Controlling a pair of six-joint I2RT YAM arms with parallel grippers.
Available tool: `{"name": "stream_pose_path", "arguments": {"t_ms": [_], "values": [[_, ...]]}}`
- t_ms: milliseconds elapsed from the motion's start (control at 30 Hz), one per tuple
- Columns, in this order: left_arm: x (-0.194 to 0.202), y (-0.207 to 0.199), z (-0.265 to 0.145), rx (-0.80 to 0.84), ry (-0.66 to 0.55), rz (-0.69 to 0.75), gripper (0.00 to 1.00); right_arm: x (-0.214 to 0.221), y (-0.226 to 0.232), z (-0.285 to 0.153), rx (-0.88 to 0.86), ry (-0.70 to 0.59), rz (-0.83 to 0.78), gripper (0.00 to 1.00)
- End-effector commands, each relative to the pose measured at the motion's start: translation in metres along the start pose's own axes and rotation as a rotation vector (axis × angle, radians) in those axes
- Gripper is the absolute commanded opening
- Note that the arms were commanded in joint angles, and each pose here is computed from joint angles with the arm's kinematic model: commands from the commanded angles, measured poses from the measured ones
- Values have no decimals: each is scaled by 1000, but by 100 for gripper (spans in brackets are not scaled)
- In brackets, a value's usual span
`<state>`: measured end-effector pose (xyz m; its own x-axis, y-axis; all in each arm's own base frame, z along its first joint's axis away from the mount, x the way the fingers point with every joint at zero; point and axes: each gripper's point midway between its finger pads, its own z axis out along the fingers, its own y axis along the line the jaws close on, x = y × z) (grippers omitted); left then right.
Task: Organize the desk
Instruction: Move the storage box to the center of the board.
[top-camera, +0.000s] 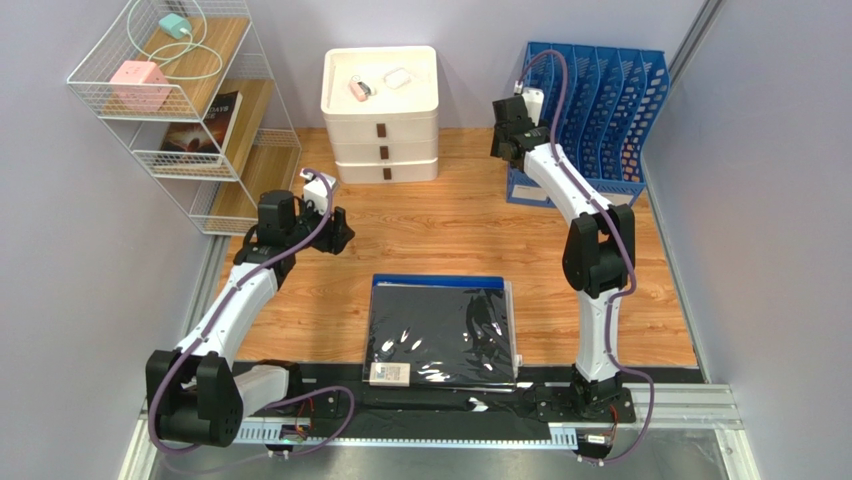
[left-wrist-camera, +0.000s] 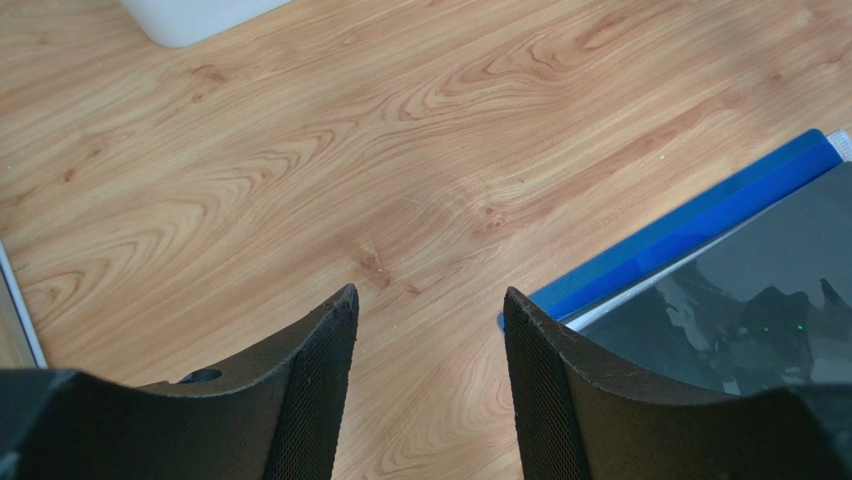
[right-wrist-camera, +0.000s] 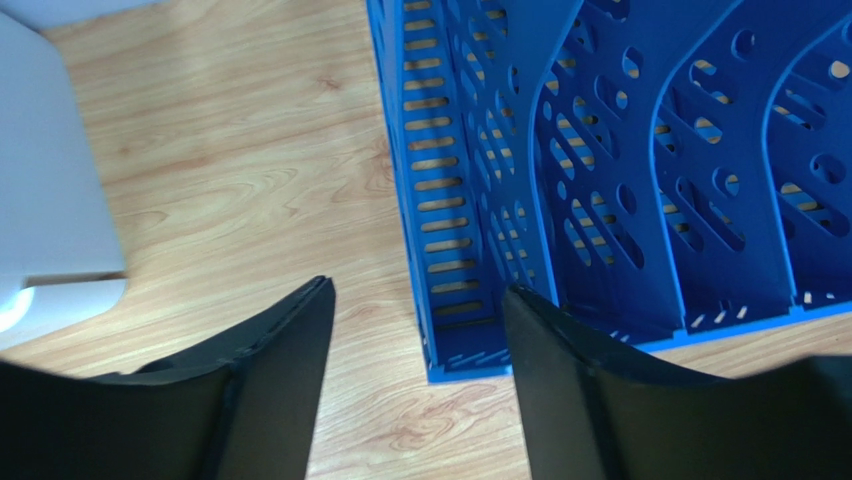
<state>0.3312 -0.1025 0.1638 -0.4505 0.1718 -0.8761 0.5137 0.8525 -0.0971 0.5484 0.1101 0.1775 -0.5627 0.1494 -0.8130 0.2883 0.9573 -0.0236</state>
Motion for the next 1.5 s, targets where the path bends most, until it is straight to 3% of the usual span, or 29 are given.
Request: {"name": "stream_pose_path", "arguments": {"t_ms": [0, 233, 333, 367, 433, 767, 967, 1467], "values": [[-21, 3, -1, -22, -103, 20, 61, 23, -3, 31, 32, 66, -33, 60], [-17, 7, 4, -40, -116, 10, 61, 47, -2, 40, 39, 123, -37, 53], [-16, 7, 4, -38, -114, 7, 61, 58, -2, 34, 32, 150, -25, 28], [-16, 8, 5, -44, -114, 5, 61, 56, 3, 26, 8, 150, -14, 11], [-15, 11, 5, -57, -111, 5, 61, 71, 5, 20, 0, 172, -16, 0], [-20, 8, -4, -64, -142, 16, 61, 138, 79, -83, -171, 128, -55, 0], [-17, 12, -3, -85, -133, 15, 61, 176, 128, -123, -266, 106, -119, 0], [-15, 12, 0, -81, -123, 18, 61, 208, 182, -146, -348, 89, -132, 0]]}}
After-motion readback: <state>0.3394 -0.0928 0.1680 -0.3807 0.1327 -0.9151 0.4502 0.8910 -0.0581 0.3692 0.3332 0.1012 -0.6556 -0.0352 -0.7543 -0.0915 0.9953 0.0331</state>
